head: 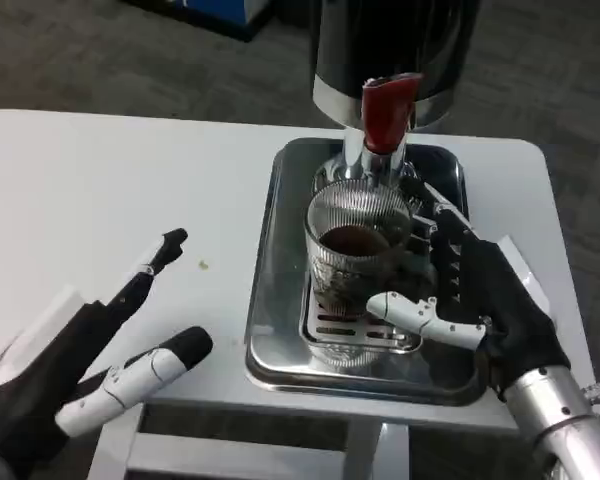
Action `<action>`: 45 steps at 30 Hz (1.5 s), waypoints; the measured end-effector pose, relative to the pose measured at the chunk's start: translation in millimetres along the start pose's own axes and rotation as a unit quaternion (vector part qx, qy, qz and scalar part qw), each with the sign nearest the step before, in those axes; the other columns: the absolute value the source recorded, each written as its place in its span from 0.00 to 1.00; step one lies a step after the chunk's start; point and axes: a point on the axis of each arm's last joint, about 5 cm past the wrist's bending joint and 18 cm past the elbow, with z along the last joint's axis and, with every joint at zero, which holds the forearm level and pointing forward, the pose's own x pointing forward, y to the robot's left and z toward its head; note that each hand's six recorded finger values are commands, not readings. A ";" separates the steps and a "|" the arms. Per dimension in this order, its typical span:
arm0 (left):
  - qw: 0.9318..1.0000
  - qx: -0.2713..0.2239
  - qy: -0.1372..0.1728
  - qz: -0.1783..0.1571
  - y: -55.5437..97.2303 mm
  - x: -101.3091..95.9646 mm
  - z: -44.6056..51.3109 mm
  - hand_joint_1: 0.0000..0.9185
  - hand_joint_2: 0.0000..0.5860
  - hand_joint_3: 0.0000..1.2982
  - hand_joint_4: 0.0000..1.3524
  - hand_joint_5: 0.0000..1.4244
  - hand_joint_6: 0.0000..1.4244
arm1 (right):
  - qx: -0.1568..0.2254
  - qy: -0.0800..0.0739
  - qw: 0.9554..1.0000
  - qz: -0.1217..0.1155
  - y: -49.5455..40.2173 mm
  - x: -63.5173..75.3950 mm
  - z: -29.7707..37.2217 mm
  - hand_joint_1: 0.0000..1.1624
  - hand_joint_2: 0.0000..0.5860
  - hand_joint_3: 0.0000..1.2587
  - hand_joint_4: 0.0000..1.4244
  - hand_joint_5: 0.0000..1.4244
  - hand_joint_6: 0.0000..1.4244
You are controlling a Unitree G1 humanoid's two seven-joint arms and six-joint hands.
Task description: Grasp the cup under the faucet to collect the drink, then remove the cup.
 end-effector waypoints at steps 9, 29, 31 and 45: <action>1.000 0.000 0.001 0.000 0.0 0.0 -0.1 0.00 0.11 0.00 0.00 0.00 0.00 | -0.005 -0.004 1.000 0.009 4.5 8.6 0.3 0.73 0.23 0.05 0.14 0.16 0.17; 1.000 0.002 0.008 0.008 2.7 -3.5 -1.5 0.00 0.11 0.00 0.00 0.00 0.00 | -0.022 -0.010 0.999 0.027 23.9 23.4 4.3 0.69 0.22 0.01 0.10 0.12 0.12; 1.000 0.002 0.008 0.008 2.7 -3.6 -1.5 0.00 0.11 0.00 0.00 0.00 0.00 | -0.025 -0.010 0.999 0.025 24.8 23.8 4.5 0.69 0.23 0.03 0.11 0.13 0.13; 1.000 0.003 0.010 0.011 4.0 -4.2 -1.8 0.00 0.12 0.00 0.00 0.00 0.00 | -0.049 -0.004 0.999 -0.008 34.9 26.4 6.2 0.69 0.23 0.16 0.25 0.30 0.25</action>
